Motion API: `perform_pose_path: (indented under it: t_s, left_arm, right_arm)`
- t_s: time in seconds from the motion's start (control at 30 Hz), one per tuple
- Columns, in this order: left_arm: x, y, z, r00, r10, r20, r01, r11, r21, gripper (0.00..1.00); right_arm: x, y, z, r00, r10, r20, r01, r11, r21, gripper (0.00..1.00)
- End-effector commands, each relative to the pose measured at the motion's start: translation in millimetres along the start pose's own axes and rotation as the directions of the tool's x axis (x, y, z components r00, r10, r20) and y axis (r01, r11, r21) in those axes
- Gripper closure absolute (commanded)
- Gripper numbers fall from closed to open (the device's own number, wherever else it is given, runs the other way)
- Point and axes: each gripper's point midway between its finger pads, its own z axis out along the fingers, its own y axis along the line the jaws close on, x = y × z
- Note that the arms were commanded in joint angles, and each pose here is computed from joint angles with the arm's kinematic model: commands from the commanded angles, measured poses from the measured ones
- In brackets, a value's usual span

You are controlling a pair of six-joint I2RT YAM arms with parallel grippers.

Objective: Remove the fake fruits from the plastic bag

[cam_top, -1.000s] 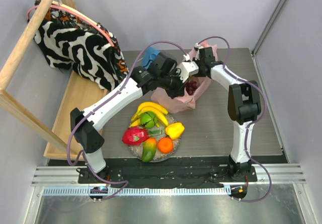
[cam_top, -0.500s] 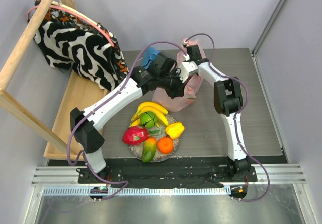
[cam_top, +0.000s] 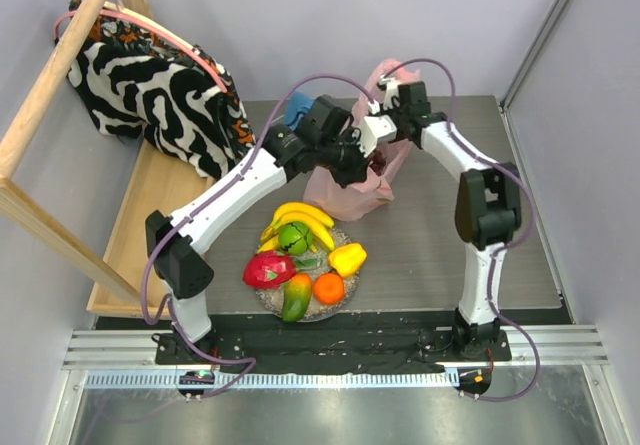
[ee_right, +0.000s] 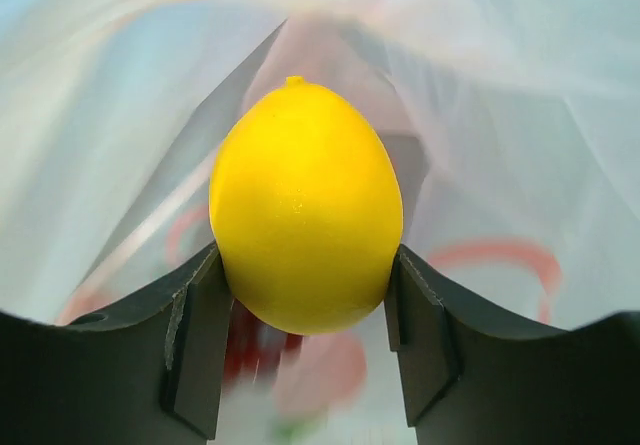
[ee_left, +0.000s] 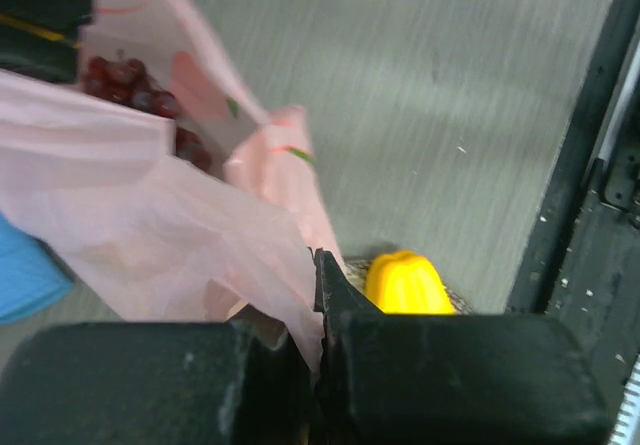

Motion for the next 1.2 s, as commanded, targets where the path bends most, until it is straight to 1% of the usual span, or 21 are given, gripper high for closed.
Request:
perform_pose_path:
  t_s: [0.0, 0.03, 0.07, 0.1, 0.13, 0.2, 0.23, 0.27, 0.3, 0.37, 0.43, 0.53, 0.63, 0.77, 0.8, 0.83, 0.87, 0.93, 1.03, 1.07, 1.17]
  left_arm:
    - [-26, 28, -19, 0.996, 0.049, 0.072, -0.044, 0.997, -0.065, 1.0]
    - [-30, 35, -22, 0.995, 0.049, 0.086, -0.042, 0.996, -0.083, 1.0]
    - [-30, 41, -24, 0.995, 0.043, 0.089, -0.035, 0.995, -0.097, 1.0]
    - [-31, 46, -25, 0.995, 0.037, 0.093, -0.027, 0.994, -0.11, 1.0]
    - [-34, 55, -29, 0.994, 0.014, 0.106, 0.0, 0.992, -0.13, 1.0]
    - [-39, 61, -33, 0.992, -0.005, 0.128, 0.024, 0.988, -0.152, 1.0]
    - [-40, 66, -35, 0.991, -0.012, 0.133, 0.035, 0.985, -0.17, 1.0]
    - [-44, 67, -39, 0.989, -0.013, 0.145, 0.039, 0.983, -0.179, 1.0]
    - [-46, 67, -41, 0.988, -0.008, 0.153, 0.037, 0.982, -0.185, 1.0]
    - [-48, 67, -45, 0.987, -0.013, 0.162, 0.044, 0.981, -0.19, 1.0]
    - [-51, 65, -51, 0.985, -0.009, 0.172, 0.043, 0.98, -0.196, 1.0]
    - [-48, 66, -56, 0.986, -0.013, 0.169, 0.049, 0.976, -0.214, 1.0]
    - [-41, 66, -56, 0.988, -0.016, 0.151, 0.05, 0.973, -0.226, 1.0]
    - [-31, 64, -56, 0.991, -0.028, 0.128, 0.057, 0.973, -0.224, 0.99]
    - [-28, 64, -57, 0.992, -0.033, 0.122, 0.06, 0.972, -0.227, 0.92]
    - [-30, 62, -63, 0.991, -0.036, 0.132, 0.066, 0.97, -0.235, 0.62]
    - [-29, 62, -67, 0.99, -0.039, 0.135, 0.071, 0.967, -0.246, 0.46]
    - [-26, 64, -81, 0.99, -0.034, 0.136, 0.073, 0.953, -0.294, 0.2]
    - [-15, 71, -99, 0.991, -0.037, 0.126, 0.08, 0.933, -0.352, 0.1]
    - [-18, 69, -117, 0.988, -0.026, 0.15, 0.08, 0.926, -0.368, 0.09]
    - [-9, 76, -147, 0.981, -0.056, 0.187, 0.127, 0.913, -0.387, 0.09]
  right_arm:
    - [-57, 23, -99, 0.984, -0.049, 0.173, 0.063, 0.995, -0.08, 0.82]
    - [-42, 28, -104, 0.988, -0.045, 0.146, 0.059, 0.994, -0.097, 0.82]
    - [-50, 35, -127, 0.983, -0.045, 0.179, 0.066, 0.991, -0.115, 0.82]
    - [-46, 38, -135, 0.984, -0.041, 0.175, 0.063, 0.99, -0.123, 0.83]
    - [-33, 41, -140, 0.988, -0.032, 0.154, 0.052, 0.99, -0.131, 0.82]
    - [-28, 46, -166, 0.986, -0.038, 0.162, 0.061, 0.989, -0.136, 0.82]
    - [-14, 47, -169, 0.99, -0.038, 0.136, 0.056, 0.989, -0.138, 0.83]
    - [-5, 48, -175, 0.992, -0.039, 0.116, 0.055, 0.988, -0.141, 0.83]
    - [-8, 52, -193, 0.988, -0.061, 0.144, 0.081, 0.986, -0.143, 0.83]
    - [6, 56, -210, 0.99, -0.074, 0.124, 0.093, 0.984, -0.153, 0.83]
    - [1, 68, -242, 0.975, -0.132, 0.181, 0.165, 0.97, -0.18, 0.83]
    - [13, 86, -281, 0.959, -0.206, 0.195, 0.248, 0.942, -0.226, 0.83]
    - [37, 108, -303, 0.936, -0.293, 0.194, 0.338, 0.901, -0.272, 0.83]
    - [73, 136, -309, 0.903, -0.393, 0.171, 0.429, 0.832, -0.353, 0.83]
    - [80, 143, -309, 0.898, -0.41, 0.161, 0.44, 0.816, -0.376, 0.83]
    - [87, 156, -306, 0.885, -0.441, 0.149, 0.461, 0.788, -0.407, 0.83]
    - [90, 163, -305, 0.876, -0.459, 0.147, 0.475, 0.77, -0.425, 0.83]
    - [90, 173, -302, 0.864, -0.48, 0.156, 0.495, 0.747, -0.445, 0.83]
    - [92, 184, -288, 0.842, -0.522, 0.136, 0.518, 0.711, -0.476, 0.83]
    - [98, 189, -278, 0.831, -0.545, 0.113, 0.524, 0.697, -0.49, 0.83]
    - [101, 197, -265, 0.822, -0.561, 0.096, 0.527, 0.684, -0.504, 0.82]
